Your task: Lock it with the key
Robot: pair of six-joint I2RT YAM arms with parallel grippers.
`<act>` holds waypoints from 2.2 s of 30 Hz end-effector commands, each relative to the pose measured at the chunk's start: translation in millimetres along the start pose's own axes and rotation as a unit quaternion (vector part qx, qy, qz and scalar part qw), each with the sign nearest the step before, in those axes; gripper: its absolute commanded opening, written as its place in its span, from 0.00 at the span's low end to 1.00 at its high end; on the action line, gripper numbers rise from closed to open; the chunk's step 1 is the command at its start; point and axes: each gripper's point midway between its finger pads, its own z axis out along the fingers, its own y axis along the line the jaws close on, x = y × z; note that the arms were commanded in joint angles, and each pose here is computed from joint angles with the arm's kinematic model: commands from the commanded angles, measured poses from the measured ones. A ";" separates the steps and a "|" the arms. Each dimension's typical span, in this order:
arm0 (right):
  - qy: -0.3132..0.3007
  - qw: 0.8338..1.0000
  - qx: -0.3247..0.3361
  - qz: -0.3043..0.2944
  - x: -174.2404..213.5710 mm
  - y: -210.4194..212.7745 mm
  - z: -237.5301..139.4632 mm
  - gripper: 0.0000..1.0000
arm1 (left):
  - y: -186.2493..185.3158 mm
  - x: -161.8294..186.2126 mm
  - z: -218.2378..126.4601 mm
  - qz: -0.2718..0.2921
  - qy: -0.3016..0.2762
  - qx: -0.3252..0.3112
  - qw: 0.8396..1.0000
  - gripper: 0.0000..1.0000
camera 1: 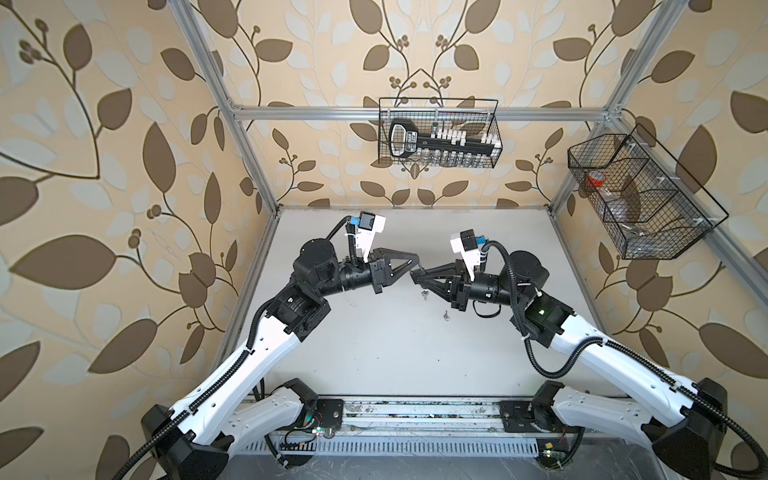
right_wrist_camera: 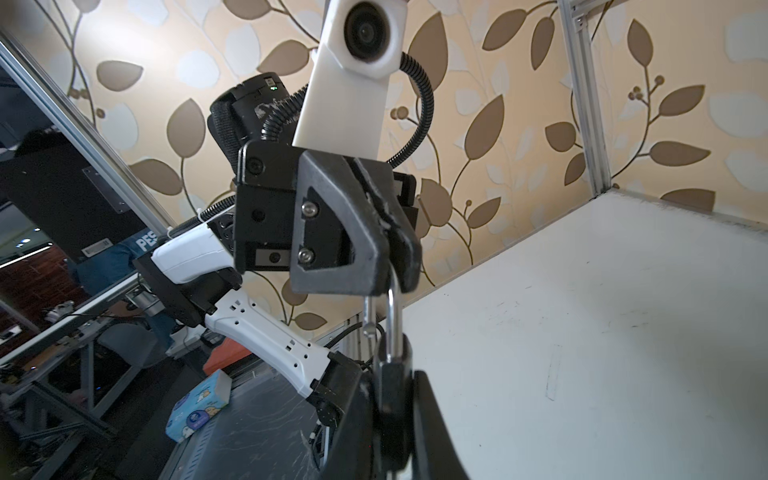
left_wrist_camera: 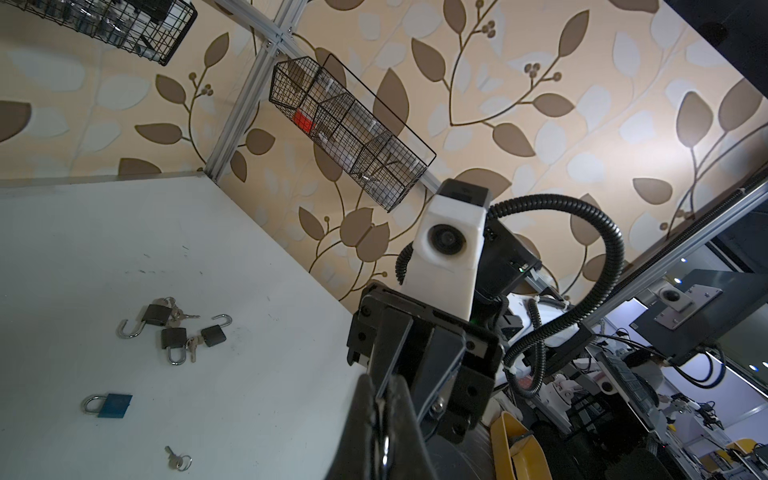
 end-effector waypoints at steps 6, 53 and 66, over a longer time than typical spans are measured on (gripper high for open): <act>0.008 0.992 -0.124 0.021 -11.1 48.9 -1.9 0.00 | -16.4 -14.4 -6.4 0.048 -0.018 0.000 0.999 0.00; -0.089 0.992 -0.083 0.039 -61.4 41.6 -7.4 0.00 | -5.9 42.3 0.4 0.000 0.048 0.025 0.999 0.00; -0.108 0.992 -0.066 0.029 -69.2 38.8 -10.3 0.00 | -7.2 53.0 5.5 -0.013 0.061 0.033 0.998 0.00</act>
